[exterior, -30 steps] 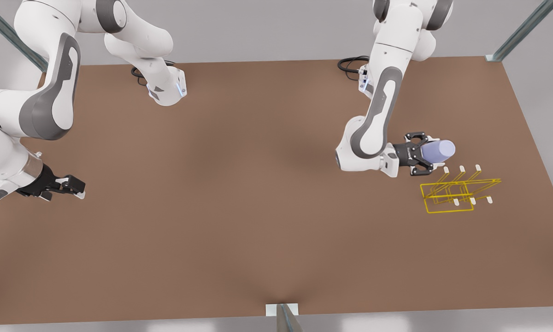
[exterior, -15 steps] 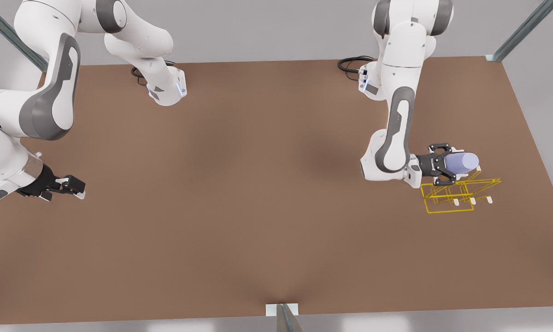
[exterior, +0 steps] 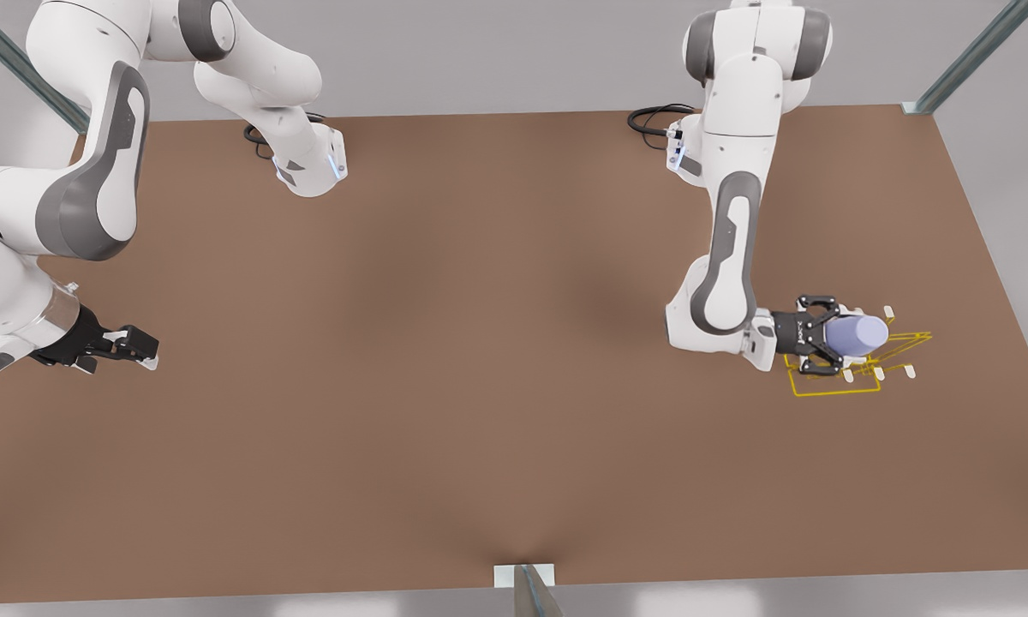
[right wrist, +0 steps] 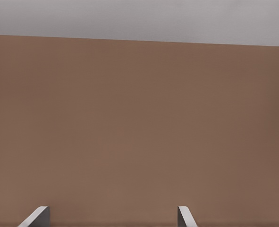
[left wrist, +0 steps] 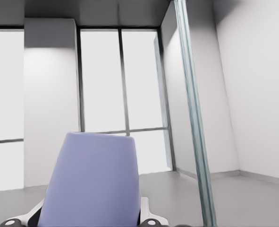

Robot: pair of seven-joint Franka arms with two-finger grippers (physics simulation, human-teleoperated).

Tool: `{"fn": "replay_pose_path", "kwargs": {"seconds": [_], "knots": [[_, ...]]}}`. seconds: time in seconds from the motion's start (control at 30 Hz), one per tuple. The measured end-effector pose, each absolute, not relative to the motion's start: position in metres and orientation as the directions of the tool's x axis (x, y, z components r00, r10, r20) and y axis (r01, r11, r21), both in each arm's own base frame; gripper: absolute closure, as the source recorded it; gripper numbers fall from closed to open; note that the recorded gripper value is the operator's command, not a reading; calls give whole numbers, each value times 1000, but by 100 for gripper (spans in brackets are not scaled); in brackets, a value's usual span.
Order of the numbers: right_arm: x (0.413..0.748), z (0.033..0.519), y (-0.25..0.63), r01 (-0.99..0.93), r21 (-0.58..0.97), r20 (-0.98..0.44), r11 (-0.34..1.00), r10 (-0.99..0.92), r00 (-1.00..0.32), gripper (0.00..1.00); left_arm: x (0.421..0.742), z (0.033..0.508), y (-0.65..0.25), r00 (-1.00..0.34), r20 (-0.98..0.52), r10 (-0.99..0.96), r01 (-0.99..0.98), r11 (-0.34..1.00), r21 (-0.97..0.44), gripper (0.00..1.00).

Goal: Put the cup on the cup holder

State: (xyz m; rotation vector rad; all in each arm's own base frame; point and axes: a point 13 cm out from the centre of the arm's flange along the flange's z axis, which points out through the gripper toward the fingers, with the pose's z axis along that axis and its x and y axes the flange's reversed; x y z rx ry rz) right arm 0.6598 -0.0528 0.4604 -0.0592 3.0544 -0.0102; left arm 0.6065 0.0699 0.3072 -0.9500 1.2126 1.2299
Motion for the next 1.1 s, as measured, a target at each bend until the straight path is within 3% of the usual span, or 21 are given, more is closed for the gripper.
{"fn": "replay_pose_path", "kwargs": {"seconds": [0.33,0.63,1.1], "knots": [[660,460,-53,-38,-8,-85,999,-39,-996,0,642,291,86,-64,-980,188,-986,137,90,26],[659,460,-52,-40,-8,-84,999,-41,-996,0,645,260,92,-107,-974,199,-980,142,137,26],[657,466,-56,-35,-13,-90,999,-37,-995,0,664,254,122,-100,-975,197,-981,145,130,26]]}}
